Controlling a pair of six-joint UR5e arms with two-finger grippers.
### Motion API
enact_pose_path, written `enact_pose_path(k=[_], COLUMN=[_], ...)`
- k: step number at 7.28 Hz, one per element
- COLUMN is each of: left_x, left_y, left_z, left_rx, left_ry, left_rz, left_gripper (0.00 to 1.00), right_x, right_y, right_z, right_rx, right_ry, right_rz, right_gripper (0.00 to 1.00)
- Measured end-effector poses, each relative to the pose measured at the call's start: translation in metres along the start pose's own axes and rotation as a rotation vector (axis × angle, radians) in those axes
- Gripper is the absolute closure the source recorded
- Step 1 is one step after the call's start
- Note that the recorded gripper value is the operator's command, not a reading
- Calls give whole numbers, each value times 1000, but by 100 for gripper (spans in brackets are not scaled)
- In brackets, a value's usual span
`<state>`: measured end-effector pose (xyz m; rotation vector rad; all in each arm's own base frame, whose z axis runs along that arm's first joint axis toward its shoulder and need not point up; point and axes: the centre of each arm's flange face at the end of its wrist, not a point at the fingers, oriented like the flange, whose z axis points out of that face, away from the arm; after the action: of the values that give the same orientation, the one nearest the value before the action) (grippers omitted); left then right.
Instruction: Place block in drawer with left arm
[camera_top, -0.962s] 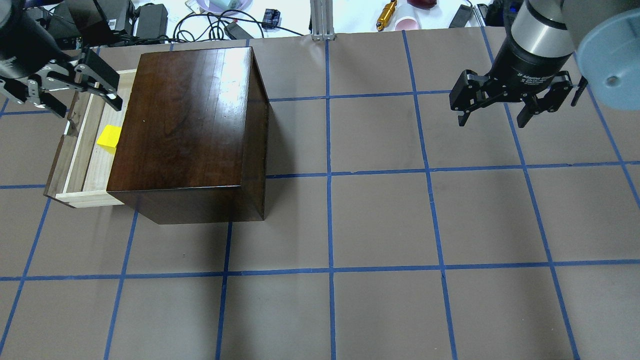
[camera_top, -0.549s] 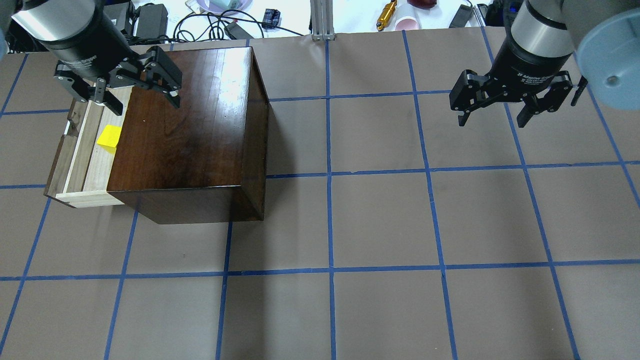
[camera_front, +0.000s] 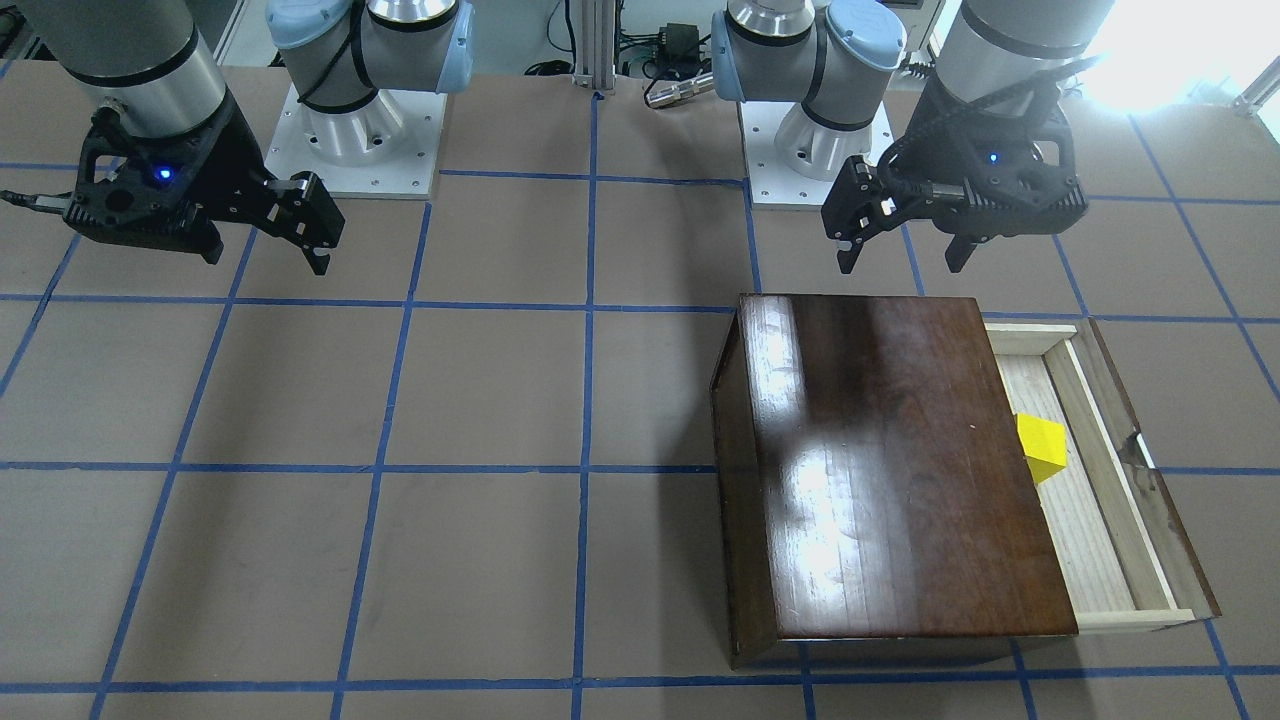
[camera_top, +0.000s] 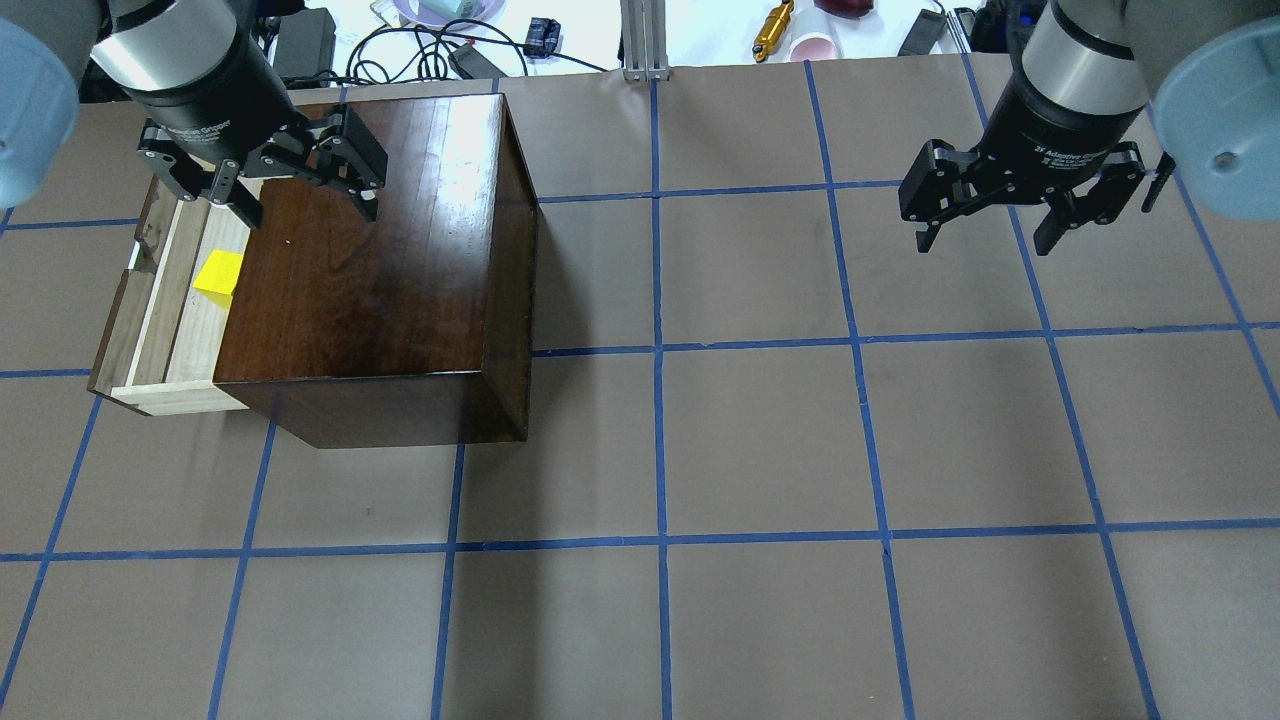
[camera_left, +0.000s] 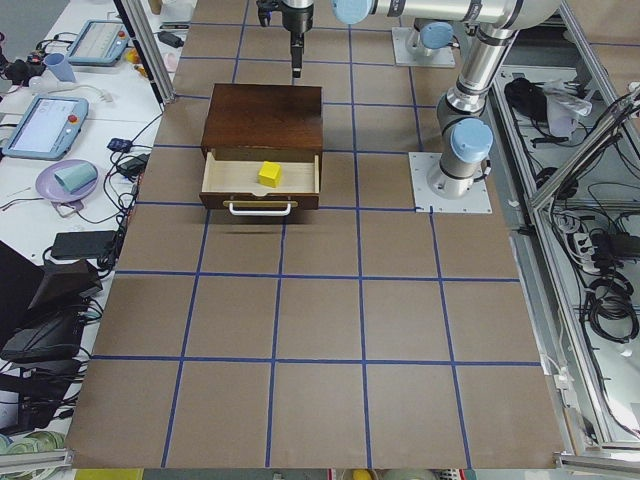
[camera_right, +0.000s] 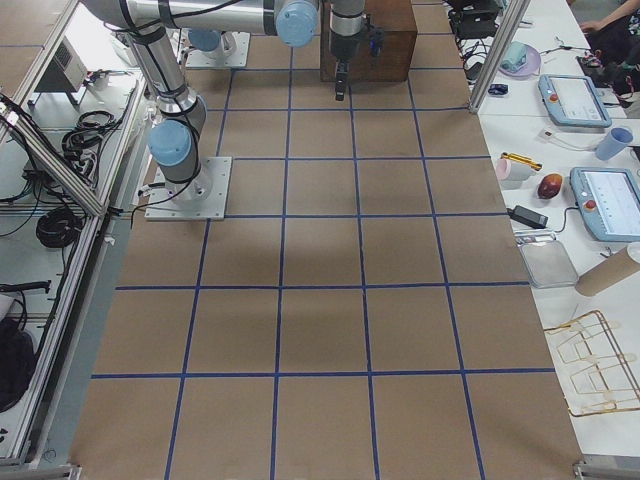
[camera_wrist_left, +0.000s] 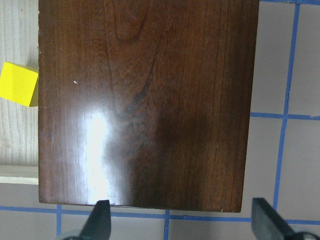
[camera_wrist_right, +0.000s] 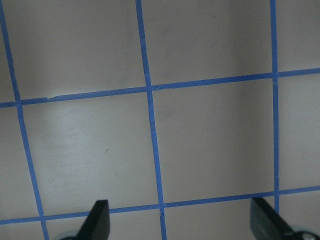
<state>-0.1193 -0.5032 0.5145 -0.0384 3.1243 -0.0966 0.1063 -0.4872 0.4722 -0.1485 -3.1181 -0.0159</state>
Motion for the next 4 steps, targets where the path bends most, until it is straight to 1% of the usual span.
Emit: enact_pose_path(k=[2, 4], left_x=[-1, -2], left_y=[-3, -3], left_z=[-1, -2], left_rx=[17, 21], left_ry=[4, 3], left_rz=[3, 4], left_gripper=[0, 0], right_x=[0, 0], right_y=[0, 0], right_z=[0, 0], right_rx=[0, 0], right_ry=[0, 0], right_rz=[0, 0], right_gripper=[0, 0])
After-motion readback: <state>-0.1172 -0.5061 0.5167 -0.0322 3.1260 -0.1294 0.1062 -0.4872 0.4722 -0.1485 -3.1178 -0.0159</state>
